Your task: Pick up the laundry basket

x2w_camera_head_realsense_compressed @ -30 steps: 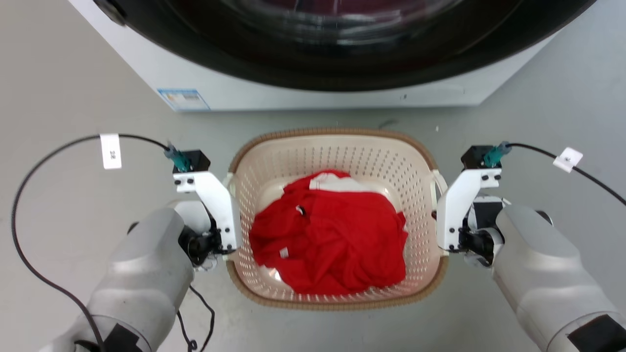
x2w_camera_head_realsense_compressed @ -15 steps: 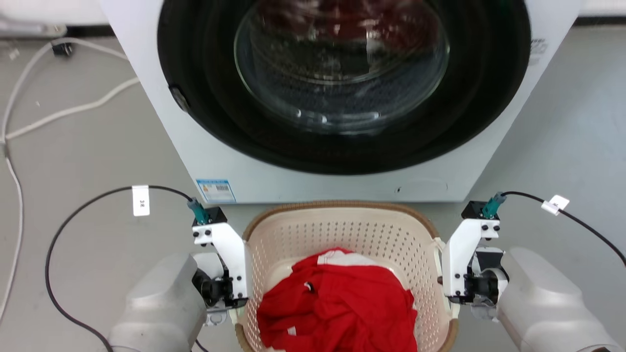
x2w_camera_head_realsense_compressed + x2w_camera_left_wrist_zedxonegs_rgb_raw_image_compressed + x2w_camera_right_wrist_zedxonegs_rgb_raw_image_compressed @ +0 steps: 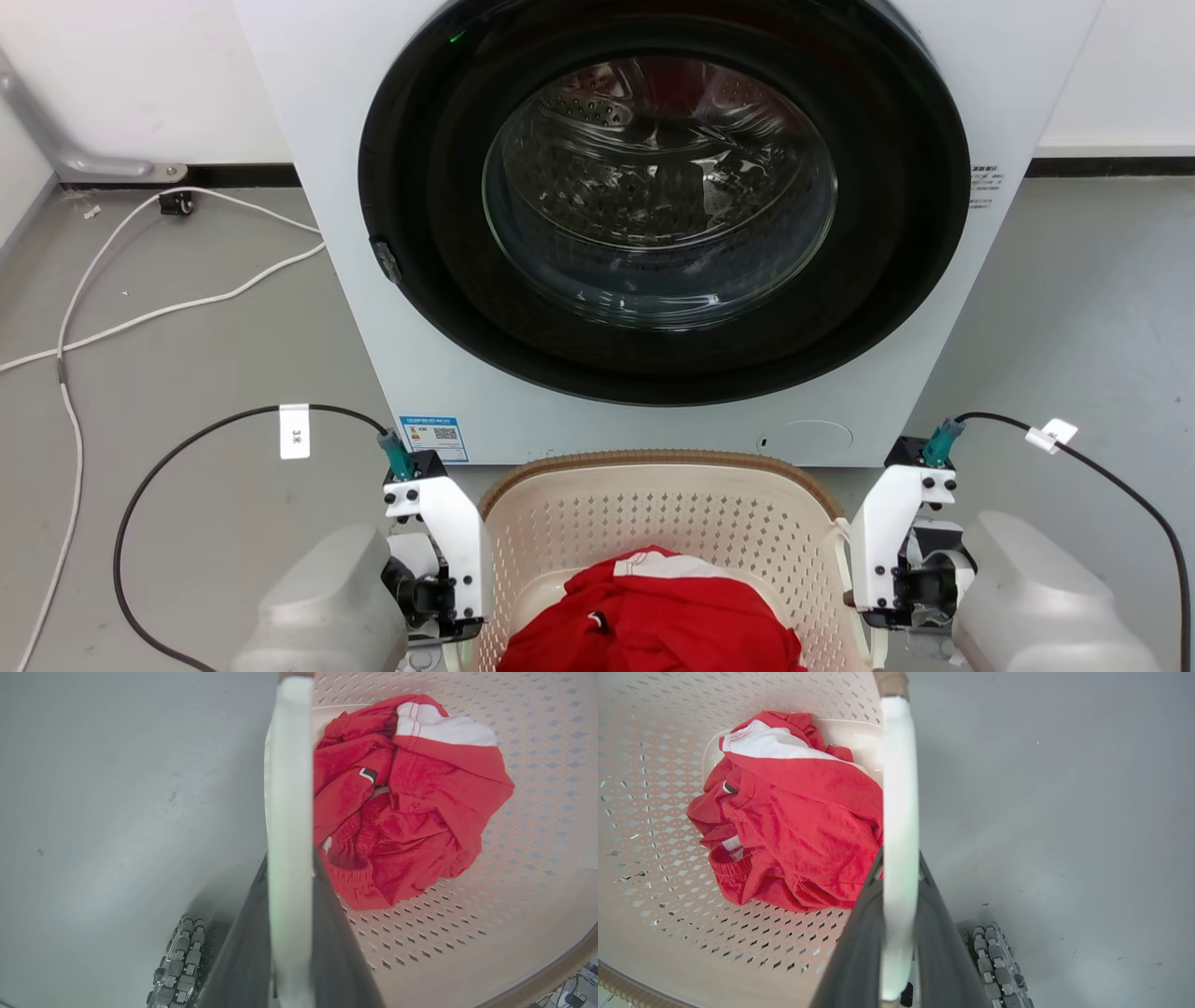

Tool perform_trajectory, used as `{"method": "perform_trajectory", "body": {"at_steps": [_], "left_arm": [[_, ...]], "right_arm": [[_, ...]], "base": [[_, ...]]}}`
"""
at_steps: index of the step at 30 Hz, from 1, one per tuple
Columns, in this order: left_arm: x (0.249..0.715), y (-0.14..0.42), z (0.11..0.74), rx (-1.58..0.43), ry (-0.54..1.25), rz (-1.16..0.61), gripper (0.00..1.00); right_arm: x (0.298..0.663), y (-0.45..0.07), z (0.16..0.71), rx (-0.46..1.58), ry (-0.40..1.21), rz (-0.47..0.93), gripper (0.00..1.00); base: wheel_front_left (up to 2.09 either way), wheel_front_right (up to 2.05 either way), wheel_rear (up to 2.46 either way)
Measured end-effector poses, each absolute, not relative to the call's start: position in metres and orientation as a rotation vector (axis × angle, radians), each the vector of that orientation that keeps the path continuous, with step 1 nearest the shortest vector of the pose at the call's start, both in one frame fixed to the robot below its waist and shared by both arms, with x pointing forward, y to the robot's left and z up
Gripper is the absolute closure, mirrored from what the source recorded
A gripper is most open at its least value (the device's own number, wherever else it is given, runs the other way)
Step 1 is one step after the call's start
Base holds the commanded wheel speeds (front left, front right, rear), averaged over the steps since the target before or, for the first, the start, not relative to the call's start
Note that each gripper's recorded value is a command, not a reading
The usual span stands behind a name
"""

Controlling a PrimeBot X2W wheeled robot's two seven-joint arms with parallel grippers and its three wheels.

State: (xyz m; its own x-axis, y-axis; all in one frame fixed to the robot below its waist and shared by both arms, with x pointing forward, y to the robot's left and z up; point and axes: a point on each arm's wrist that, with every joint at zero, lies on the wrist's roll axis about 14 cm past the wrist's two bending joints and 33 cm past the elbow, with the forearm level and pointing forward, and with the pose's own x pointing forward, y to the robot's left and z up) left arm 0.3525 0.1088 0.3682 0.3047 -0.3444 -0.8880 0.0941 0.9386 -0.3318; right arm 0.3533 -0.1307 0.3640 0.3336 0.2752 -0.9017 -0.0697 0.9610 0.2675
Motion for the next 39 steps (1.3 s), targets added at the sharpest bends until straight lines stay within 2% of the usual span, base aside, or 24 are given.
{"method": "perform_trajectory", "body": {"at_steps": [39], "left_arm": [[0.3471,0.1068,0.3588,-0.271,1.213,-0.274,1.00]], "right_arm": [[0.3459,-0.1326,0.3544,0.157,1.231,0.225,1.00]], "base": [[0.00,0.00,0.00]]}}
